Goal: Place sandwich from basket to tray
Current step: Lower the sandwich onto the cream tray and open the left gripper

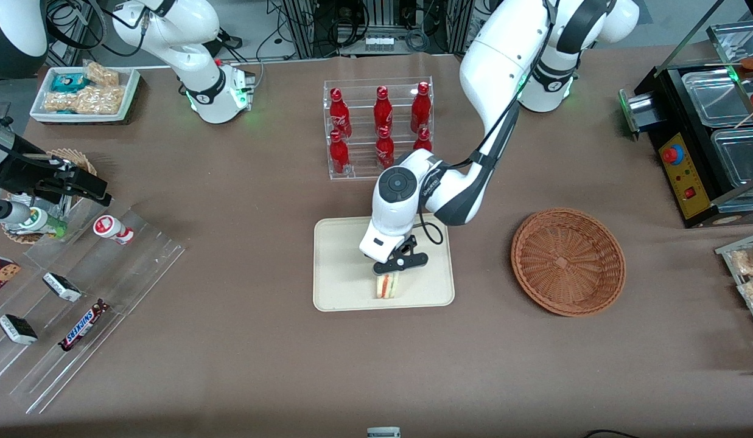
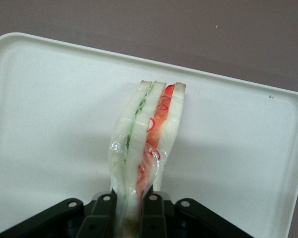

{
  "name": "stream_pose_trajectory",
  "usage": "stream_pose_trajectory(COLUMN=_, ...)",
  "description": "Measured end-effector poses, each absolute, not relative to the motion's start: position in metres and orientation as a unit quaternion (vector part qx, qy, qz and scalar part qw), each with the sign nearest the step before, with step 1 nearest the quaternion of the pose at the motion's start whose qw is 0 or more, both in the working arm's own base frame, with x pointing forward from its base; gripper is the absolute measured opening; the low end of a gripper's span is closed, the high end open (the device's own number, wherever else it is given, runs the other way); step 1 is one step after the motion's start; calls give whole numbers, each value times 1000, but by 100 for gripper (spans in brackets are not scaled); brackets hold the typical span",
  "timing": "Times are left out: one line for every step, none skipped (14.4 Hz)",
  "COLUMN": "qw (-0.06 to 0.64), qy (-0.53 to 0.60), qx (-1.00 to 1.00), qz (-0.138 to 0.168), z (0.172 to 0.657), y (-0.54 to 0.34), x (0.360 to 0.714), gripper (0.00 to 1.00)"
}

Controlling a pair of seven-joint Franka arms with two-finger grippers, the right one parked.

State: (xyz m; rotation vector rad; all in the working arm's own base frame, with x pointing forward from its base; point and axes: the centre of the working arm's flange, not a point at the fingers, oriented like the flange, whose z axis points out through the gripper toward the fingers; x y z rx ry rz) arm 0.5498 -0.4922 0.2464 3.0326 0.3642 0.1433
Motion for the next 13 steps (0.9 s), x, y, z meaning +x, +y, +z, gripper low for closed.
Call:
stream_pose_trajectory(qw=43, qy=125, qx=990, qz=48, z=247, y=-492, x=551, gripper=18)
stream_pose_trajectory(qw=46, qy=129, qx=989, qz=51, z=249, y=-492, x=552, gripper=24)
stream_pose_trajectory(qw=49, qy=132, qx=989, qz=55, z=254, y=-492, x=555, gripper=34)
stream_pose_trajectory(qw=57, qy=133, qx=987, qz=62, z=265, y=-494, x=559, gripper=43)
stream_pose_trajectory(qw=67, qy=134, qx=986, qz=72, z=284, y=-495, x=563, gripper=54)
stream_pose_trajectory(qw=75, qy=135, qx=985, qz=80, z=308, y=-496, x=565, gripper=63)
stream_pose_trajectory(qw=77, qy=136, qx=984, qz=83, z=335, y=-493, x=565, gripper=74)
stream_pose_trajectory(qw=73, qy=135, qx=984, qz=87, z=360, y=-488, x=564, gripper=83)
stream_pose_trajectory(qw=61, qy=131, qx=985, qz=95, z=385, y=-481, x=564, gripper=93)
stream_pose_trajectory(qw=51, qy=131, qx=985, qz=102, z=408, y=-472, x=563, gripper=100)
stream_pose_trajectory(qw=42, qy=136, qx=984, qz=104, z=428, y=-462, x=562, gripper=100)
stream_pose_trajectory(qw=31, qy=144, qx=984, qz=99, z=442, y=-448, x=563, gripper=100)
stream_pose_trajectory(qw=21, qy=157, qx=983, qz=93, z=452, y=-431, x=568, gripper=100)
